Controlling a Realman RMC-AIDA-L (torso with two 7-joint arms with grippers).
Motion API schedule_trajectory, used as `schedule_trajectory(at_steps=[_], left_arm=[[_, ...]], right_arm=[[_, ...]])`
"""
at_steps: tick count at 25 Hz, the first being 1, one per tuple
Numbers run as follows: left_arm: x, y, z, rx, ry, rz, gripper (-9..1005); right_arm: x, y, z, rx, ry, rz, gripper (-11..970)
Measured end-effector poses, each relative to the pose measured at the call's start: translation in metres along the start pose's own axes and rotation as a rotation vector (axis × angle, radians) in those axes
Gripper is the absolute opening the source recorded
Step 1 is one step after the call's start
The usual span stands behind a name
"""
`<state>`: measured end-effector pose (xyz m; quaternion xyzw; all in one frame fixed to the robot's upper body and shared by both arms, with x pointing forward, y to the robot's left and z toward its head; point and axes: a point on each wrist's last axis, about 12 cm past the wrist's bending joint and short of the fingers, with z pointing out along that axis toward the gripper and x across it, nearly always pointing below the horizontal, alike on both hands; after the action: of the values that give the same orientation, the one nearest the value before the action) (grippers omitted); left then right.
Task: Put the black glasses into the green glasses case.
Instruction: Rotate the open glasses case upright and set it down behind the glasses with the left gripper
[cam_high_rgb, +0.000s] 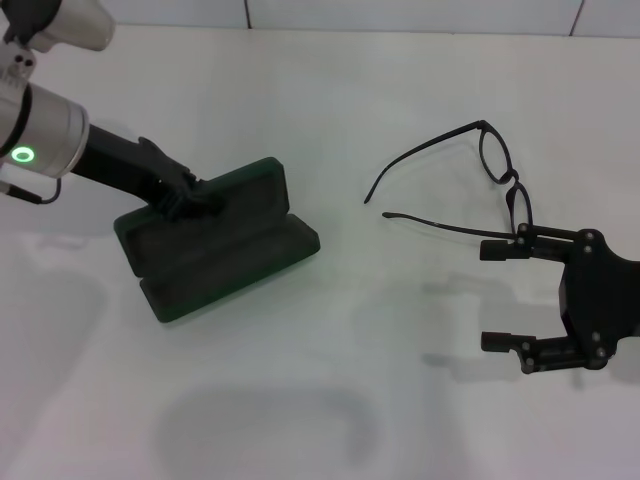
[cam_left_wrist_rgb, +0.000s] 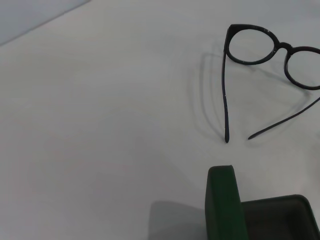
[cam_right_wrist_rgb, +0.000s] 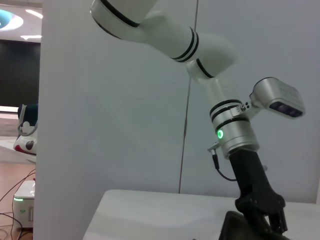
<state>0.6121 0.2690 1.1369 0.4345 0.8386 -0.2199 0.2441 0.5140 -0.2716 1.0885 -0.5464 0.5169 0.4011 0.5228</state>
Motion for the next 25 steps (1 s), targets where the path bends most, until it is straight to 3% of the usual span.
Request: schedule_trajectory(at_steps=[4,10,16,25], left_arm=[[-0.008,0.000,0.001,0.003,-0.012,0.089,196],[-0.027,-0.003,0.010,0.013,-0.069,0.374,219],[-0.061,-0.002,0.031,-0.038,-0.083,0.487,241],[-0.084,-0.016,0.069,-0.021,-0.080,0.625,275]], right_arm=[[0.000,0.001,0.000,-0.007,0.000,-0.001,813],[0.003,0.007,0.001,-0.024,0.005,0.007,812],[0.006,0.011,-0.001,-0.016,0.006,0.013,813],[0.008,0.016,-0.010,0.017,-0.004,0.021,812]])
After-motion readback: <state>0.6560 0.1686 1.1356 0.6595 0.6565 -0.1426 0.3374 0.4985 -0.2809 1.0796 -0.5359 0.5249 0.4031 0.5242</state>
